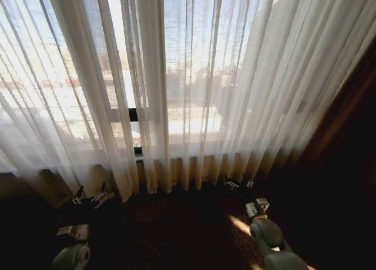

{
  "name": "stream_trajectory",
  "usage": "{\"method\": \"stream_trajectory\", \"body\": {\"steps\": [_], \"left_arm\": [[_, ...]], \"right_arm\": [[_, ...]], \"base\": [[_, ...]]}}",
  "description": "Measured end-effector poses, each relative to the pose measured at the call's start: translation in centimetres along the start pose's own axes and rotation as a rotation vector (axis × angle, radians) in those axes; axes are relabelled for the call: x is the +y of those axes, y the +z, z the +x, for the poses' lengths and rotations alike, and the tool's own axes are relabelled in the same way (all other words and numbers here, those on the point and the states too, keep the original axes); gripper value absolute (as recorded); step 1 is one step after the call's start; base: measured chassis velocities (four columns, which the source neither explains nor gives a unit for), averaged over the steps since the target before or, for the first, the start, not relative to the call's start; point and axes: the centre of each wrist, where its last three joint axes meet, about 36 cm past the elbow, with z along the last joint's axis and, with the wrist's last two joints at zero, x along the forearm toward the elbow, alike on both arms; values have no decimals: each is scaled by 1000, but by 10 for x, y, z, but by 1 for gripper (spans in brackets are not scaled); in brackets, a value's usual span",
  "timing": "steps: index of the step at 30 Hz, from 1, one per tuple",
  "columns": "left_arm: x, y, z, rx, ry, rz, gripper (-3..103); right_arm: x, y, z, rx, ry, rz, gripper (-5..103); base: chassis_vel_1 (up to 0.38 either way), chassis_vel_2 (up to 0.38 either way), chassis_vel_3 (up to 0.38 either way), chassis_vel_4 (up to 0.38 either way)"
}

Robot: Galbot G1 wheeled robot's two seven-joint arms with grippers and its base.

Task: Open the curtains by pulling them apart, changing their state from closed to fully open.

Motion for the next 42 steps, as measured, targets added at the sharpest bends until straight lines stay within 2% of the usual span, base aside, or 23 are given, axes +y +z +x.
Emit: {"method": "stream_trajectory", "body": {"steps": [21, 34, 42], "left_arm": [[0, 0, 0, 0, 0, 0, 100], [0, 0, 0, 0, 0, 0, 100], [0, 0, 0, 0, 0, 0, 100]], "right_arm": [[5, 9, -8, -11, -36, 4, 100], [22, 11, -3, -14, -78, -12, 100], [20, 13, -10, -22, -77, -12, 100]], "base": [[-57, 54, 54, -48], [-290, 299, 290, -307], [-290, 390, 296, -425]]}}
